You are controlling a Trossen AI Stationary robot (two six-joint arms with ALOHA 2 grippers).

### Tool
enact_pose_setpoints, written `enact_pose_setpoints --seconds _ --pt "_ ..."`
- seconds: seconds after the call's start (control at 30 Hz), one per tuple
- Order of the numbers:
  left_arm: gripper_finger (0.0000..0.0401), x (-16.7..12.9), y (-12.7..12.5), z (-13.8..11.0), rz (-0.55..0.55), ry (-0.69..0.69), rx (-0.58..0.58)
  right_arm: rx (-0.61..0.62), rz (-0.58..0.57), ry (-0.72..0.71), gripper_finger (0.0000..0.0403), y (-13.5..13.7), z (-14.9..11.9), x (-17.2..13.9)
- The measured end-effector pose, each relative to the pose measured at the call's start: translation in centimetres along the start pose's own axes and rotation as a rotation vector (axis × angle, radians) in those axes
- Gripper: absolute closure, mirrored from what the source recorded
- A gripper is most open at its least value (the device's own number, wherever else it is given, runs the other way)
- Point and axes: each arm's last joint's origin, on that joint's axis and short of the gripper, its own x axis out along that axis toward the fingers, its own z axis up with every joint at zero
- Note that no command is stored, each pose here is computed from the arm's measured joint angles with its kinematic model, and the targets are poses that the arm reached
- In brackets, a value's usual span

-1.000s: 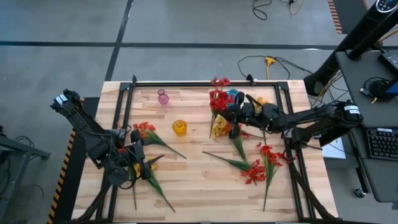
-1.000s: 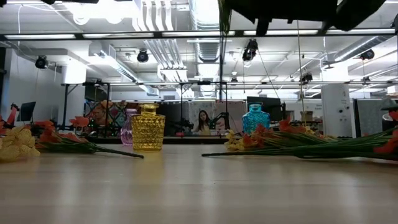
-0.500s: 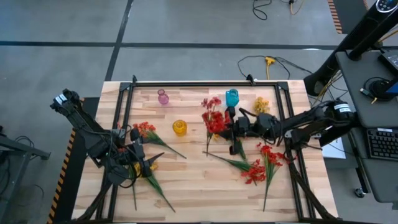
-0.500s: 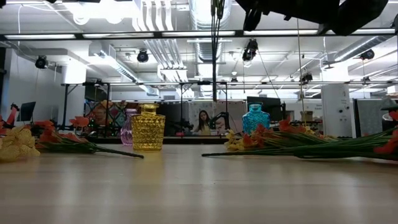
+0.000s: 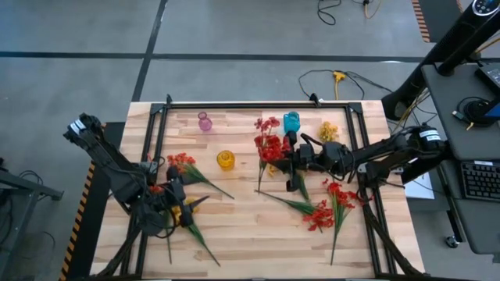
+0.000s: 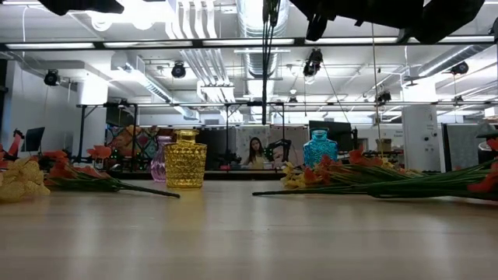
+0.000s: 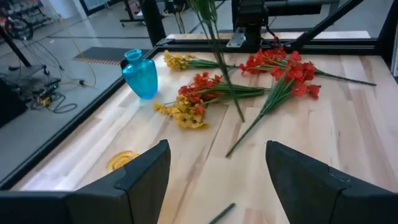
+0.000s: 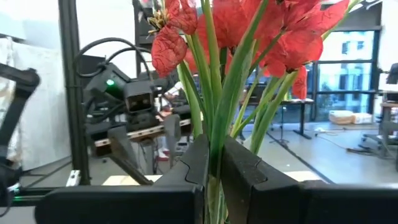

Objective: Sort flowers into vase by color
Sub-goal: Put the left red flower into the yellow vase

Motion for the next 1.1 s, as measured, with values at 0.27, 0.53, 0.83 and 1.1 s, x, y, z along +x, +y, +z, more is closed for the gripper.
enact_pose_setpoints --seconds 0.27,0.53,0.83,1.1 --pt "0.0155 0.5 -0.7 -0.5 -0.004 0.021 -0.020 -0.029 -0.064 -0.006 0.0381 -0.2 0.4 0.7" --pt "0.0155 0.6 -1.3 -0.4 -0.042 0.029 -0.053 -0.064 -0.170 0.059 0.0381 -0.4 0.0 0.9" --pt "0.0155 0.5 -1.3 -0.2 -0.061 0.036 -0.039 -0.078 -0.174 0.102 0.0381 -0.7 -0.4 0.9" --pt "0.0155 0.6 -1.7 -0.2 -0.193 0.120 -0.007 -0.063 -0.220 0.102 0.0381 -1.9 -0.4 0.9"
